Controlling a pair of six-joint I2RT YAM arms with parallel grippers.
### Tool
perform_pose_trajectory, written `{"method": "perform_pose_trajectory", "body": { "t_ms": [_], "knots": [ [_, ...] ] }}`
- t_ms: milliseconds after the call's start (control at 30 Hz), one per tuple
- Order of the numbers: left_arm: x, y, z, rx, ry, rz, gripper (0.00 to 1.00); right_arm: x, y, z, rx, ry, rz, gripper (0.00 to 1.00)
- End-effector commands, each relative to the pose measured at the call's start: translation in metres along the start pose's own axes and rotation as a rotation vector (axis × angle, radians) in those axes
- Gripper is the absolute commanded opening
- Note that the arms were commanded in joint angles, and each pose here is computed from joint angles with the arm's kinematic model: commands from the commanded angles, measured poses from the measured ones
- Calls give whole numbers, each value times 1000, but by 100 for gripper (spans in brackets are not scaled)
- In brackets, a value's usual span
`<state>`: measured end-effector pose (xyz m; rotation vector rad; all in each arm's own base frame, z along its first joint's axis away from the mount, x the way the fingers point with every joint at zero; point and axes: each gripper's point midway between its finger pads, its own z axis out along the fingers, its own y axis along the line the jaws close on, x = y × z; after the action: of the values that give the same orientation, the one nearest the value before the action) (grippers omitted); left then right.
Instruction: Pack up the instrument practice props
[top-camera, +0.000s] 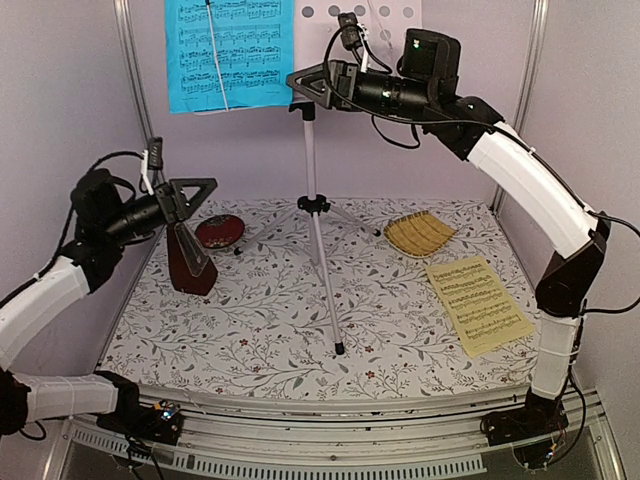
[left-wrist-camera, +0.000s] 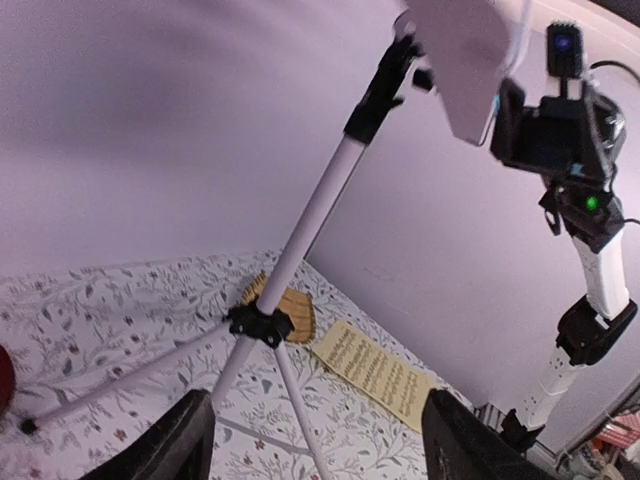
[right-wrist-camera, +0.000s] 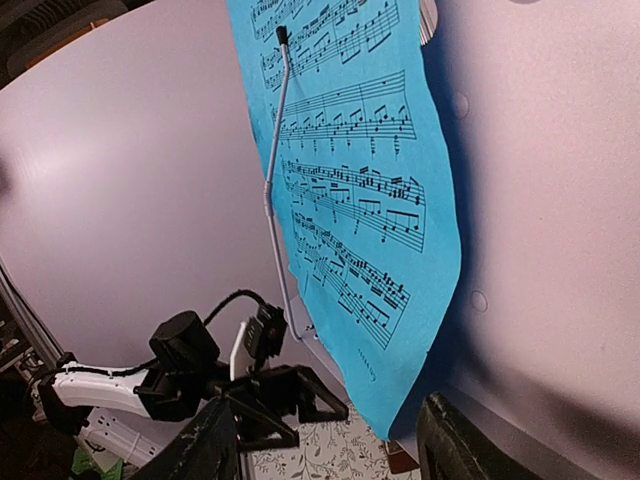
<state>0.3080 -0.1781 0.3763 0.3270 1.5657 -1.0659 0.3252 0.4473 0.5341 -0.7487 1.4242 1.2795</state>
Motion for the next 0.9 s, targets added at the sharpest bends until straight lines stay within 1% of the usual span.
{"method": "perform_pose_trajectory", "body": {
  "t_ms": [0, 167, 300, 400, 533, 700, 867],
  "knots": [
    [54, 3, 31, 20, 9, -108, 72, -6, 18, 6, -26, -32, -56, 63],
    [110, 0, 78, 61, 45, -208, 65, -9, 25, -7, 3, -35, -97, 67],
    [140, 2, 115, 86, 84, -251, 62, -11, 36, -26, 9, -44, -121, 69],
    [157, 10, 136, 78, 105, -267, 61, -14, 39, -45, 47, -52, -138, 70],
    [174, 23, 157, 69, 132, -286, 61, -9, 42, -63, 73, -54, -147, 71],
    [186, 27, 179, 96, 165, -290, 61, -4, 42, -77, 95, -60, -157, 72],
    [187, 27, 192, 118, 173, -279, 49, 0, 41, -83, 111, -54, -164, 73]
  ]
}}
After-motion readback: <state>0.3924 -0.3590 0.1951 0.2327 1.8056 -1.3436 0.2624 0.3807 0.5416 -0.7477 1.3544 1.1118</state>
